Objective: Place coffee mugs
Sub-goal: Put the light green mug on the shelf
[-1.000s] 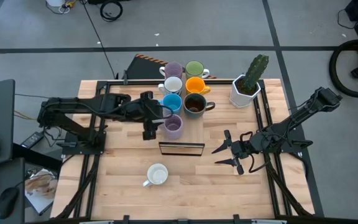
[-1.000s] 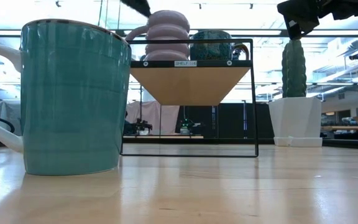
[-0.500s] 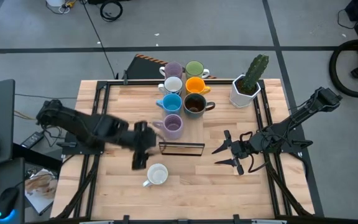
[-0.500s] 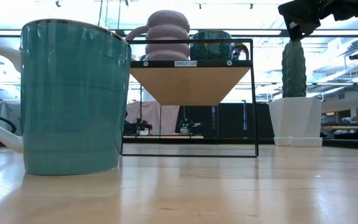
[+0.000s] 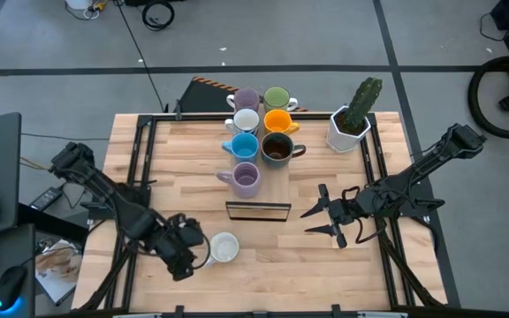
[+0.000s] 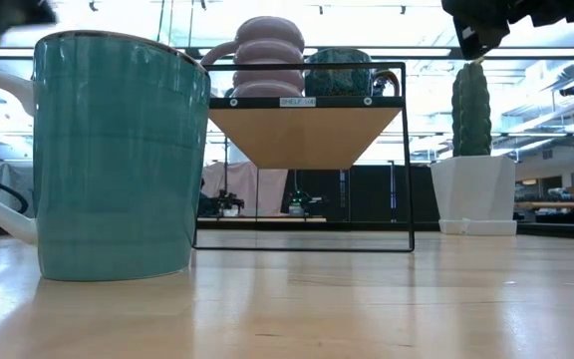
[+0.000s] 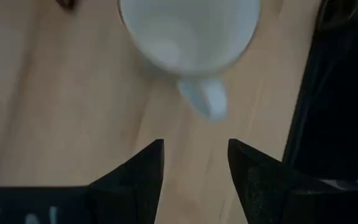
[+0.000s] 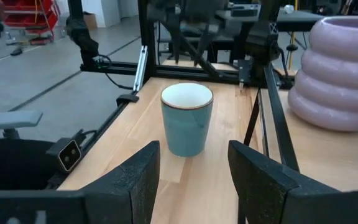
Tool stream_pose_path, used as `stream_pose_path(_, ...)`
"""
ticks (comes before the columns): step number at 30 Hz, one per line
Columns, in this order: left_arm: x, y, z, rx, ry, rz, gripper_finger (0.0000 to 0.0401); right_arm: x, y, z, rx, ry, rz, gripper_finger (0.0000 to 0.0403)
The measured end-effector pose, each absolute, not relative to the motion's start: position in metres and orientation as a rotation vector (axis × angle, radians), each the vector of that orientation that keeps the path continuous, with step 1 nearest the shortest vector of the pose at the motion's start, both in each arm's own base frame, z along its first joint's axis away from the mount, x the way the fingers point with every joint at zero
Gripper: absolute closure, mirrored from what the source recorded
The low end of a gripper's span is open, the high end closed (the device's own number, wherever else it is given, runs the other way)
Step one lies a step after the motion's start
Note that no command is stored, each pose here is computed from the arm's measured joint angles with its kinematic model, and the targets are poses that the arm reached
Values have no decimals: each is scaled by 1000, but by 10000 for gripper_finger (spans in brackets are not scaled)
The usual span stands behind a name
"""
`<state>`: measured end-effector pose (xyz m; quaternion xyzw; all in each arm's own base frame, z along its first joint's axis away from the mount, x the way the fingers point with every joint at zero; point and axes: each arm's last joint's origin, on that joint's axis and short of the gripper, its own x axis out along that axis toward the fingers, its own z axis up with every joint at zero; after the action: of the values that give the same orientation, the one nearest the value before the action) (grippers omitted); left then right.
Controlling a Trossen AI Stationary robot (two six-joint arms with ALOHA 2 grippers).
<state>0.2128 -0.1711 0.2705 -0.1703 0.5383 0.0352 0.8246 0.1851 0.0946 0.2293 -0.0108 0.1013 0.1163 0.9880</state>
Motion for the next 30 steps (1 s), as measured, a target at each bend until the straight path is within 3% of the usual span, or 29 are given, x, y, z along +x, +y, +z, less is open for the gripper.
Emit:
stream_pose_path(9, 202, -170, 205, -497, 1145, 136, 219, 186, 95, 238, -50, 115, 239, 207)
stream_pose_path(15, 211, -173, 194, -491, 973, 109, 219, 191, 97, 237, -56, 87, 210, 207)
stream_pose_path(30, 250, -207, 152, -434, 824, -88, 219, 239, 128, 212, 1, 239, 297, 207)
